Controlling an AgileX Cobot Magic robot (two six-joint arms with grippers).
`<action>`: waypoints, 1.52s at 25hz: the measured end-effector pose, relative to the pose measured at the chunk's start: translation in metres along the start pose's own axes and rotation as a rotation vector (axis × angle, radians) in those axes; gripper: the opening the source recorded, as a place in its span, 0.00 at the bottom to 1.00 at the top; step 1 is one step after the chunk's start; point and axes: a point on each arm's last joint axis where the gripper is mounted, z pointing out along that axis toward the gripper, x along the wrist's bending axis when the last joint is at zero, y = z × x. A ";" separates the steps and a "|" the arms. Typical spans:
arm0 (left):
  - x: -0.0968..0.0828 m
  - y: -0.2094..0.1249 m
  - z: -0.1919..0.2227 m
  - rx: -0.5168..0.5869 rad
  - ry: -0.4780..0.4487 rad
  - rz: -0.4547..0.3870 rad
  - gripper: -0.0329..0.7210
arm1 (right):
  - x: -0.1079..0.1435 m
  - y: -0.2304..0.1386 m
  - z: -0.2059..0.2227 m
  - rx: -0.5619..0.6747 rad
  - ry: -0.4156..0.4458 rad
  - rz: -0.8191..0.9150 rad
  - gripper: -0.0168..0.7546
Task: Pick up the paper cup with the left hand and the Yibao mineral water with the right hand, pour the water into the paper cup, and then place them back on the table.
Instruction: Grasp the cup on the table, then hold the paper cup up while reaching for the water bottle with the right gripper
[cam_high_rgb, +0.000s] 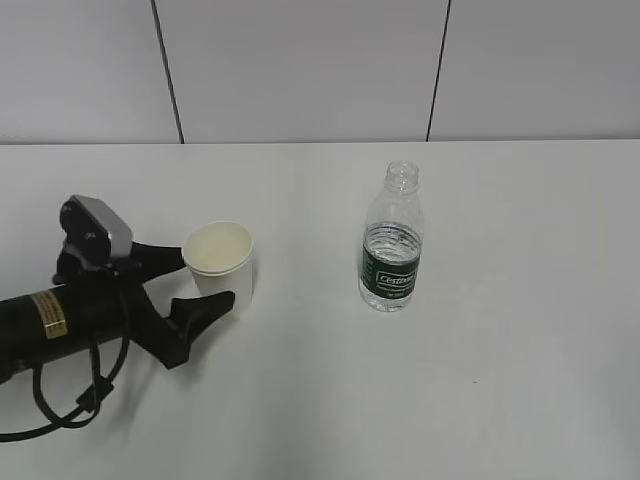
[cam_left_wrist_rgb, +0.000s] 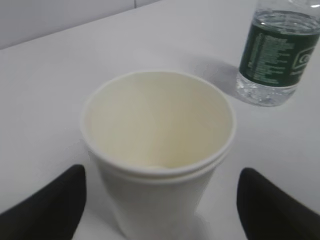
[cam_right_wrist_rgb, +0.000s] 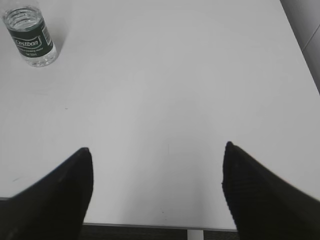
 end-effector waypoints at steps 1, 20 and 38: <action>-0.003 -0.002 0.004 0.004 -0.015 0.001 0.84 | 0.000 0.000 0.000 0.000 0.000 0.000 0.79; 0.001 -0.012 0.038 -0.003 0.008 -0.022 0.83 | 0.000 0.000 0.000 0.000 0.000 0.000 0.79; 0.002 -0.011 0.039 -0.007 0.038 -0.038 0.83 | 0.000 0.000 0.000 0.000 0.000 0.000 0.79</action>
